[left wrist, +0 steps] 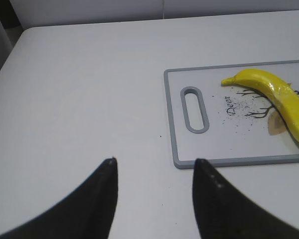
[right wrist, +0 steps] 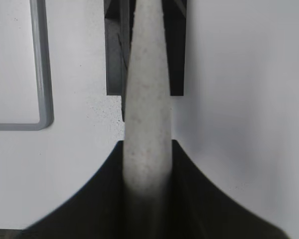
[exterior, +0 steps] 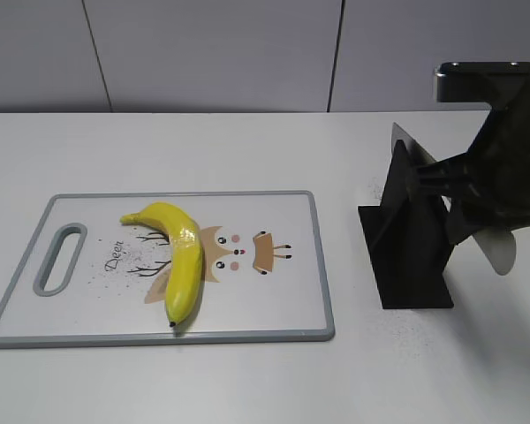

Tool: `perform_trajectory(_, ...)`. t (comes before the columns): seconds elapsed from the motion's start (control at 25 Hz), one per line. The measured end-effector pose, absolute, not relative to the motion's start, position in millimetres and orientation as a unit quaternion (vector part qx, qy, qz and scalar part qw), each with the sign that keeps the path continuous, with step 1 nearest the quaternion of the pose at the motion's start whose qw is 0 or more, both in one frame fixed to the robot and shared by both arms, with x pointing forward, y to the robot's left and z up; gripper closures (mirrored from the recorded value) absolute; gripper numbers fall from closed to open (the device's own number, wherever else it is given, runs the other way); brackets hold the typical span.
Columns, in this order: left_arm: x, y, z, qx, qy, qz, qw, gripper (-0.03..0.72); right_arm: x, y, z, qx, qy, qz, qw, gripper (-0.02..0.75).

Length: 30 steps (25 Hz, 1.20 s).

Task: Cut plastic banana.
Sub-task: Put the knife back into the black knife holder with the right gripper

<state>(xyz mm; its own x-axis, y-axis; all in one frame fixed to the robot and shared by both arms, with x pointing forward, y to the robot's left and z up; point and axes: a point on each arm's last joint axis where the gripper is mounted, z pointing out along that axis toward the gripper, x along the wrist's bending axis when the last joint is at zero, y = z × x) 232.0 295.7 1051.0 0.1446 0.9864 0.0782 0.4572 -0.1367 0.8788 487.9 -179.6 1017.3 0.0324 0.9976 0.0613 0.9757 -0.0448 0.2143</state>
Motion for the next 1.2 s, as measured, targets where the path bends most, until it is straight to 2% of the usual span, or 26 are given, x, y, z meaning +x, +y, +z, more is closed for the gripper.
perform_trajectory(0.08,232,296,1051,0.662,0.545,0.361,0.366,0.218,486,-179,1017,0.715,0.691,0.094,0.047,0.563)
perform_trajectory(0.12,232,296,1051,0.662,0.545,0.361,0.366,0.221,485,-178,1017,0.715,0.692,0.089,0.038,0.528)
perform_trajectory(0.32,232,296,1051,0.662,0.545,0.361,0.366,0.225,480,-174,1018,0.694,0.714,0.093,0.008,0.222)
perform_trajectory(0.36,232,296,1051,0.662,0.545,0.361,0.366,0.225,478,-173,1021,0.688,0.718,0.101,0.004,0.173)
perform_trajectory(0.44,232,296,1051,0.662,0.545,0.361,0.366,0.225,473,-175,1032,0.673,0.729,0.122,0.008,0.125)
perform_trajectory(0.64,232,295,1050,0.663,0.546,0.358,0.367,0.226,445,-190,1079,0.596,0.776,0.197,0.061,0.116)
perform_trajectory(0.76,232,295,1049,0.665,0.547,0.352,0.367,0.226,417,-204,1093,0.542,0.804,0.225,0.094,0.118)
perform_trajectory(0.92,233,294,1048,0.665,0.548,0.35,0.367,0.226,375,-227,1090,0.515,0.812,0.245,0.128,0.125)
perform_trajectory(1.2,233,294,1048,0.665,0.548,0.35,0.367,0.228,315,-258,1064,0.495,0.803,0.289,0.163,0.139)
